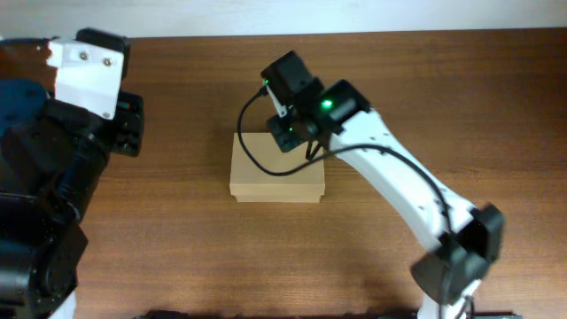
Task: Pack container
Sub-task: 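Lift both grippers away from the closed box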
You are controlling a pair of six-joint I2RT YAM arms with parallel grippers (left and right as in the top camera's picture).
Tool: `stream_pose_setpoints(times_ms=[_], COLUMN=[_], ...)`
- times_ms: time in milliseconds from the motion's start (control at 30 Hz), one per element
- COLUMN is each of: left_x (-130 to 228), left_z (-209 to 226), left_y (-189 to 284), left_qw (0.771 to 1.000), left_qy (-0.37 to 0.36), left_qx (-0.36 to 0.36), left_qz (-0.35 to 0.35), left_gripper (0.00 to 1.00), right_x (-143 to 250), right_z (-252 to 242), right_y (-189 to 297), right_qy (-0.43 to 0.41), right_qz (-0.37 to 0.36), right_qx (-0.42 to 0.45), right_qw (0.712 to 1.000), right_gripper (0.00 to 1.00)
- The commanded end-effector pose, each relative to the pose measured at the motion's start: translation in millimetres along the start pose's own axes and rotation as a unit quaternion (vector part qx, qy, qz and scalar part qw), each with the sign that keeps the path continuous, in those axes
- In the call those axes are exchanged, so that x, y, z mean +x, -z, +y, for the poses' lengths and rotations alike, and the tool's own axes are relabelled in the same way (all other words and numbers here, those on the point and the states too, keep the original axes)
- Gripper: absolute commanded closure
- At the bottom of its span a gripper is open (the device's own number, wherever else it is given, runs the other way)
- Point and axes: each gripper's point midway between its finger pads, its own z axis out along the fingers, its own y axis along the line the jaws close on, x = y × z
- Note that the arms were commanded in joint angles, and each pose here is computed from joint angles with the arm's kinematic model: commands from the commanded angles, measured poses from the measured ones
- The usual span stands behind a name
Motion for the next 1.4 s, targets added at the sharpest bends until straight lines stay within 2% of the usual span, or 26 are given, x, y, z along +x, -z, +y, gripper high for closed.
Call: stream_pose_setpoints(times_ms=[0, 167, 433, 700, 800, 967, 1100, 1133, 1233, 1367], left_x=[6, 7, 18, 26, 25, 10, -2, -3, -1, 1], left_z=[10, 12, 9, 7, 8, 12, 19, 22, 31, 39], left_y=[12, 28, 33, 34, 34, 33, 35, 36, 39, 53], left_qw=[1.000, 1.000, 0.999, 0.999, 0.999, 1.000, 0.999, 0.998, 0.996, 0.994], left_qy=[-0.007, -0.006, -0.009, -0.011, -0.011, -0.007, -0.003, -0.001, 0.000, 0.004], left_qx=[-0.028, -0.030, -0.025, -0.020, -0.021, -0.030, -0.046, -0.057, -0.081, -0.105], left_qz=[0.008, 0.000, 0.018, 0.035, 0.032, 0.002, -0.023, -0.025, -0.019, -0.023], left_gripper=[0.98, 0.98, 0.98, 0.98, 0.98, 0.98, 0.78, 0.77, 0.80, 0.96], right_x=[19, 44, 63, 78, 69, 19, -9, -11, -4, 23], right_z=[16, 29, 35, 32, 24, 13, -17, -26, -57, -91], right_y=[-32, -54, -72, -91, -82, -11, 73, 94, 160, 241], right_qy=[0.009, 0.016, 0.024, 0.025, 0.012, 0.010, -0.010, -0.020, -0.052, -0.094], right_qz=[0.057, 0.116, 0.145, 0.156, 0.141, 0.056, -0.018, -0.033, -0.072, -0.125], right_qx=[-0.034, -0.050, -0.049, -0.041, -0.017, 0.006, 0.072, 0.093, 0.160, 0.223], right_qw=[0.998, 0.992, 0.988, 0.987, 0.990, 0.998, 0.997, 0.995, 0.983, 0.962], right_gripper=[0.96, 0.96, 0.96, 0.96, 0.96, 0.95, 0.88, 0.88, 0.87, 0.87])
